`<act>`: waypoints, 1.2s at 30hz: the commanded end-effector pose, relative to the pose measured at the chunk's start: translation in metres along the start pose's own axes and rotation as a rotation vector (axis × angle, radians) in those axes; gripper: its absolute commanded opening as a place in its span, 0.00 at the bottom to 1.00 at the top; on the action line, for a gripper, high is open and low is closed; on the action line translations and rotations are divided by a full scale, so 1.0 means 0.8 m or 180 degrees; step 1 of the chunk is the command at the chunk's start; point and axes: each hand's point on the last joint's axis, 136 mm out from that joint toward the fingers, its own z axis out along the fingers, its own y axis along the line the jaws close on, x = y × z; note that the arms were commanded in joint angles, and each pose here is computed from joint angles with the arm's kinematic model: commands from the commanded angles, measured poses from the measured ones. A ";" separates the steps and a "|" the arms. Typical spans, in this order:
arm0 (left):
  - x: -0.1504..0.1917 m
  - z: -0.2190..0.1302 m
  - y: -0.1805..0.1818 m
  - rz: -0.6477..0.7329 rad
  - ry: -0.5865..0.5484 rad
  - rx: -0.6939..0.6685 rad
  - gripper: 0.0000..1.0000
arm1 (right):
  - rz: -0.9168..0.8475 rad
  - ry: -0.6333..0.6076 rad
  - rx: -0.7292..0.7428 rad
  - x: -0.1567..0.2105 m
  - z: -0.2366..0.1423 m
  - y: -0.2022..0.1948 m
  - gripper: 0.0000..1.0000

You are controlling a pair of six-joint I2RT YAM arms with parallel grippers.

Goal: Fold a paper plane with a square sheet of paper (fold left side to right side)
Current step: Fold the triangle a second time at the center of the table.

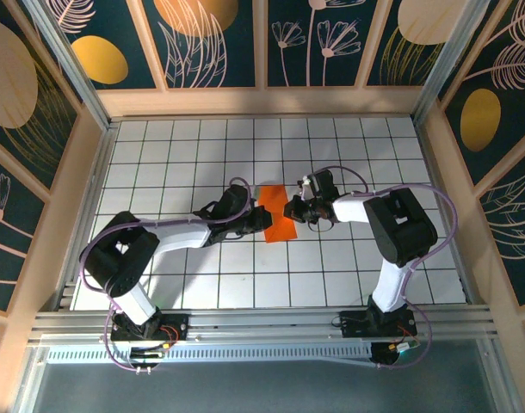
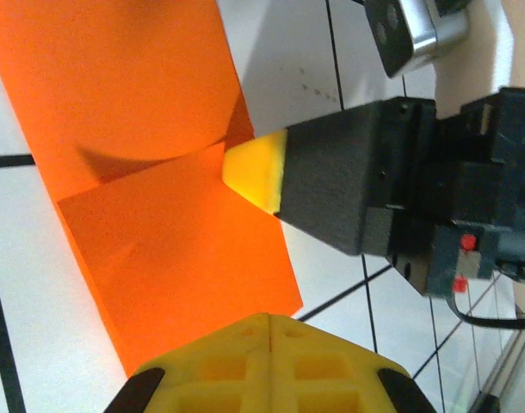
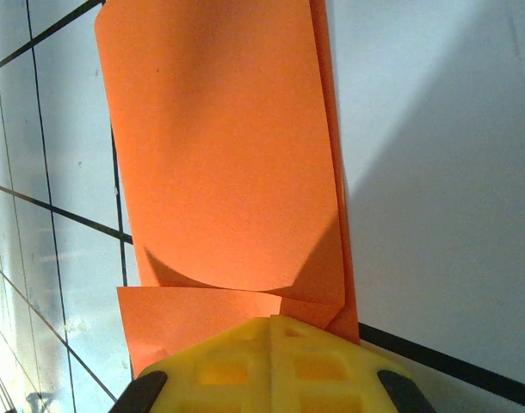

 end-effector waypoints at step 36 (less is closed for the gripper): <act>0.042 0.043 0.014 -0.0121 0.0236 -0.0021 0.00 | 0.0107 0.0189 0.0349 0.030 0.007 -0.037 0.00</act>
